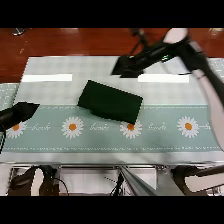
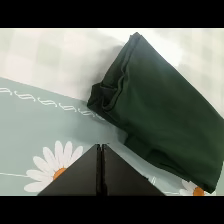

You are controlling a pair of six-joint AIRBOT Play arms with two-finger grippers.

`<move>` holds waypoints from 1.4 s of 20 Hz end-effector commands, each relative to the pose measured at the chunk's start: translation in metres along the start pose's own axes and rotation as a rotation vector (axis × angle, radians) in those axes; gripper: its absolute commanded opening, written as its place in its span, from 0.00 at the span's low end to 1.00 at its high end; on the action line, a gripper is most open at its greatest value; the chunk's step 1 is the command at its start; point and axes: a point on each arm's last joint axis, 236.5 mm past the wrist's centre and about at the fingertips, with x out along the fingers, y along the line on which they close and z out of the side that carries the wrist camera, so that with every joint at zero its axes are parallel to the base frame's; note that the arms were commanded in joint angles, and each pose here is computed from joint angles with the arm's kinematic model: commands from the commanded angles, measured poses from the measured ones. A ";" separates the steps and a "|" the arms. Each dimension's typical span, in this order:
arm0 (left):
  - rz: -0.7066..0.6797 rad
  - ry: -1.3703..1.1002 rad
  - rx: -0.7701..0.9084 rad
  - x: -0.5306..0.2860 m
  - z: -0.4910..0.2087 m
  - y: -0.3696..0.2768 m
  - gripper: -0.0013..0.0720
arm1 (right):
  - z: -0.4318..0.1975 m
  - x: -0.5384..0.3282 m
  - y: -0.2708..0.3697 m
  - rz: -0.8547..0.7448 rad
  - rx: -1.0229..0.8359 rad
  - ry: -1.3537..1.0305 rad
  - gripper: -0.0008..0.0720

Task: Fold the shirts.

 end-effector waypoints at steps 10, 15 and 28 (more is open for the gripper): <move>-0.017 0.093 -0.023 0.020 -0.035 0.006 0.05 | -0.177 -0.027 -0.173 -0.319 0.693 -0.447 0.86; -0.023 0.110 -0.021 0.022 -0.042 0.005 0.05 | -0.174 0.061 -0.159 -0.087 0.731 -0.210 0.86; -0.022 0.110 -0.022 0.022 -0.042 0.005 0.05 | -0.085 0.124 -0.105 0.066 0.432 -0.047 0.07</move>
